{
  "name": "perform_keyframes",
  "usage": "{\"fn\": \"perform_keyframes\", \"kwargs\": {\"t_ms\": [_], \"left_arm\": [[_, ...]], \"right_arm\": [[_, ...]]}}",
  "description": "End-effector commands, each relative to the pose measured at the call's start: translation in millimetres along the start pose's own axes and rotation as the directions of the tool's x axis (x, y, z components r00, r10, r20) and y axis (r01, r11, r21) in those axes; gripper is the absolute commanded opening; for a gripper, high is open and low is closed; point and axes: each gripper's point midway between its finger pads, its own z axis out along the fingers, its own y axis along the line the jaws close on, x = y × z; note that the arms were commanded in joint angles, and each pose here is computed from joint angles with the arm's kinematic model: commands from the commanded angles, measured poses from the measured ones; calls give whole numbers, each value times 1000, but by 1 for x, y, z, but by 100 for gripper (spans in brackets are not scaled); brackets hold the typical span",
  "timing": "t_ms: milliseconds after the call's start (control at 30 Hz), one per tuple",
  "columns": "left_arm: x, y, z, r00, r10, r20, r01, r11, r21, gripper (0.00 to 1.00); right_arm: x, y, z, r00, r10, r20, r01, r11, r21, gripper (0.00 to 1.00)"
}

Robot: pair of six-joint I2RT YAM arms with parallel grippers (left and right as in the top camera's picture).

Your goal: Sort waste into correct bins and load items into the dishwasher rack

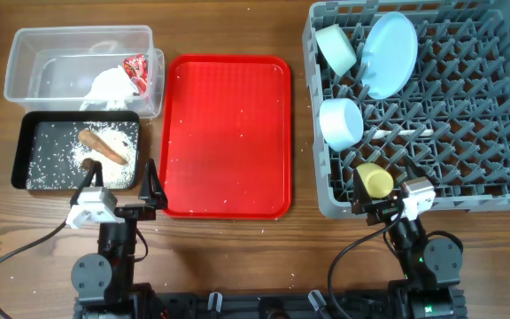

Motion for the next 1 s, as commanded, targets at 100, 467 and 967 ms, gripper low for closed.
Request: {"fn": "perform_keyframes", "kwargs": {"t_ms": [100,467,967], "left_arm": [[21,5,3,1000,19,-1,-19,1000,-1,100],[66,15,-2,983,-23,-180,15,999,-44,100],[65,15,-2,983,-23,-180,16,999,-44,100]], "right_arm": [[-2,5,-1,1000,-15,12,15,1000,-25,100],[-2,5,-1,1000,-15,12,15,1000,-25,100],[-2,5,-1,1000,-15,12,15,1000,-25,100]]}}
